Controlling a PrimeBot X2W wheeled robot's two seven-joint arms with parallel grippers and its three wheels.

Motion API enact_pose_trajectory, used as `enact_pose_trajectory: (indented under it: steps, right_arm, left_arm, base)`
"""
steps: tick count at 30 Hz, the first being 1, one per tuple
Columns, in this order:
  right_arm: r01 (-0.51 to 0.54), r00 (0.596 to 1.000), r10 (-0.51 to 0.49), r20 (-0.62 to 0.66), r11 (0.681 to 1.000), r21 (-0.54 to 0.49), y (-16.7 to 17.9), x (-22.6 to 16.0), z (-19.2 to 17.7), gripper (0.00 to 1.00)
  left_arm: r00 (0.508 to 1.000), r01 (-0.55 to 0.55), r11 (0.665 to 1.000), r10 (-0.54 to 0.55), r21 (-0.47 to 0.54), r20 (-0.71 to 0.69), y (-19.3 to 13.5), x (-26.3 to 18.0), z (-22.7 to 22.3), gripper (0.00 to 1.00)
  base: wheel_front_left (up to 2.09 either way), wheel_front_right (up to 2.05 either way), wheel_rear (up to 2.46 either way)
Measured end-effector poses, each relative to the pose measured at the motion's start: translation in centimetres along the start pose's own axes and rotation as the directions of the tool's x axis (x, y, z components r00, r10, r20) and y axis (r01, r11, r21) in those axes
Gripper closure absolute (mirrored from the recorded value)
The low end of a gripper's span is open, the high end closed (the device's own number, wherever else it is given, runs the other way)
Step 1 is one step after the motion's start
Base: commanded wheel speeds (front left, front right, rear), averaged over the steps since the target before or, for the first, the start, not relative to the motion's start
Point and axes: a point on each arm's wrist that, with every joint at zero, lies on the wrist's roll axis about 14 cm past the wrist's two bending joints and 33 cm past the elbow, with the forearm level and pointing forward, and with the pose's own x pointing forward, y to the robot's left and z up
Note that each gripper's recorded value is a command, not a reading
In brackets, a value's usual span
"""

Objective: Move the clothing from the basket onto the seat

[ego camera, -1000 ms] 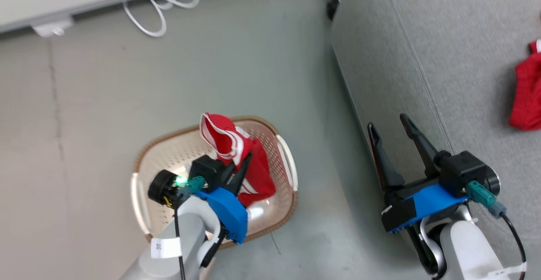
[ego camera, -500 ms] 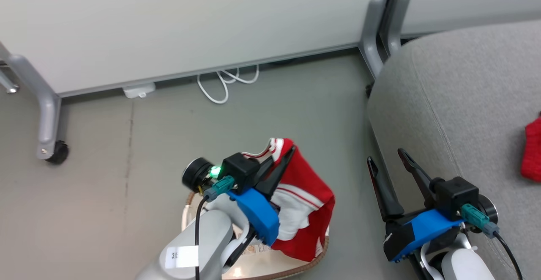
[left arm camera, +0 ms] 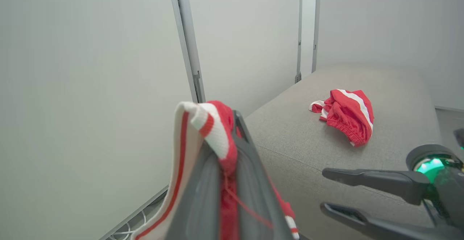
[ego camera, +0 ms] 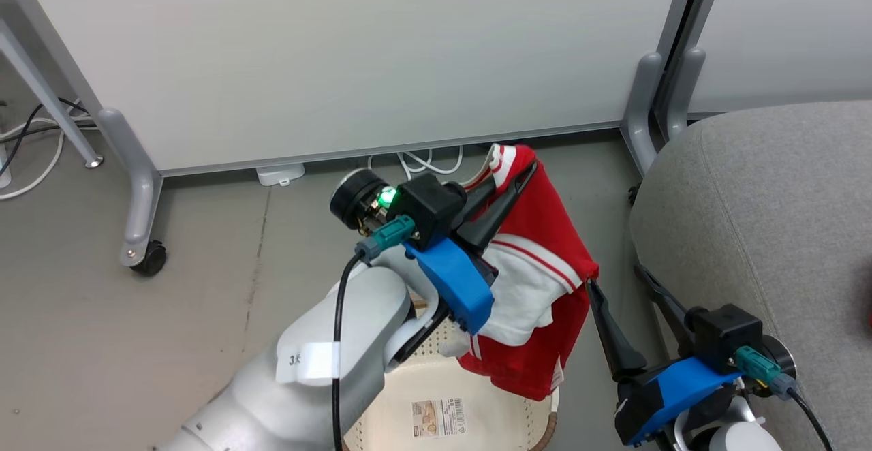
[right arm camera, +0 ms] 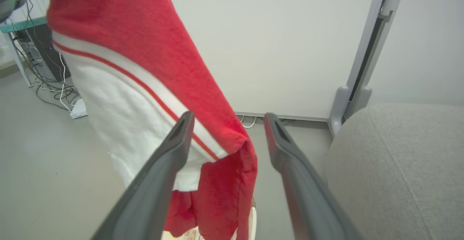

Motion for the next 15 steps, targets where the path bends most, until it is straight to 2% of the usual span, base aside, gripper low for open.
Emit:
enact_pose_trajectory:
  steps: [6, 15]
  right_arm:
    - [-0.016, 1.000, 0.016, 0.002, 1.000, 0.002, 0.6, -0.1, 0.2, 0.00]
    - [-0.025, 1.000, 0.025, -0.001, 1.000, 0.010, 0.9, 0.1, 0.1, 0.00]
  left_arm:
    - [0.999, 0.004, 0.999, -0.005, 0.046, 0.035, 0.6, 0.6, 2.5, 1.00]
    - [1.000, 0.007, 0.999, -0.007, 0.044, 0.005, 0.8, 0.6, 1.8, 1.00]
  base:
    - [0.00, 0.00, 0.00]
    - [0.00, 0.00, 0.00]
